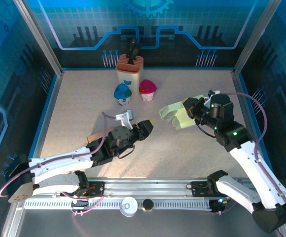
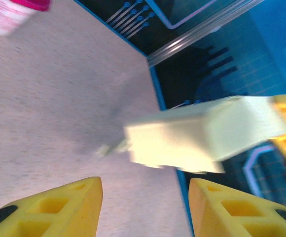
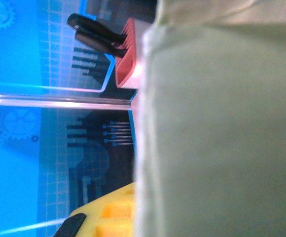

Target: Fold the paper box

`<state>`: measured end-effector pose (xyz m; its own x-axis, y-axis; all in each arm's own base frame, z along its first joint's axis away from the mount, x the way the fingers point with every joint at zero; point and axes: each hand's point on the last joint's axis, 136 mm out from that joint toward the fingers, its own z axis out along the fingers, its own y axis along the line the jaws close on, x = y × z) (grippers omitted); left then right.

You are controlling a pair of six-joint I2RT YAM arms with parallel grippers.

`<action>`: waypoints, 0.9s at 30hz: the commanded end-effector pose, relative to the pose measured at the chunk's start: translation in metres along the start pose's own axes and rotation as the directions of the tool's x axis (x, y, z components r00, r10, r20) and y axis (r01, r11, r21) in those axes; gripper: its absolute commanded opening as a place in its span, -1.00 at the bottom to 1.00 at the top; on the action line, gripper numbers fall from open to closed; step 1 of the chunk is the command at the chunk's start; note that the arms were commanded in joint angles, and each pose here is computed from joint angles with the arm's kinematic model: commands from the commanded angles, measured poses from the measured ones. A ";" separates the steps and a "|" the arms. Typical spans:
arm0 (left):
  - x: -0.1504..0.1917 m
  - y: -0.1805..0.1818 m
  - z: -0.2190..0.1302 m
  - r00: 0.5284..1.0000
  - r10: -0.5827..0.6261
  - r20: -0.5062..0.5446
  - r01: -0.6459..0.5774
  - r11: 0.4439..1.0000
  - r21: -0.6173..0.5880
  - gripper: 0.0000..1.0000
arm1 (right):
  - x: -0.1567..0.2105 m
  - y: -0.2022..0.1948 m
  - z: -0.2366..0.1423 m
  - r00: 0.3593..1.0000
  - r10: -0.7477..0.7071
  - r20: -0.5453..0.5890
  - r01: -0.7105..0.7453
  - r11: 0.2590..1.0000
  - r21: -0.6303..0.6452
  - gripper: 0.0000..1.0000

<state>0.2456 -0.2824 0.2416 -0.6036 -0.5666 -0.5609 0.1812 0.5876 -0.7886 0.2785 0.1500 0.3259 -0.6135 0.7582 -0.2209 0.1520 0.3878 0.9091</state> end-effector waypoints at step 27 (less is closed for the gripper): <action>-0.006 0.103 -0.029 0.949 0.197 -0.248 -0.263 0.926 -0.270 0.18 | 0.045 -0.081 0.144 0.936 0.164 -0.310 -0.162 0.986 0.034 -1.00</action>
<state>0.2516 -0.2074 0.1925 -0.6801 -0.3095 -0.6645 0.1262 0.8435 -0.5220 0.3415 0.2218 0.1879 -0.7742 0.6296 0.0654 0.3382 0.3241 0.8835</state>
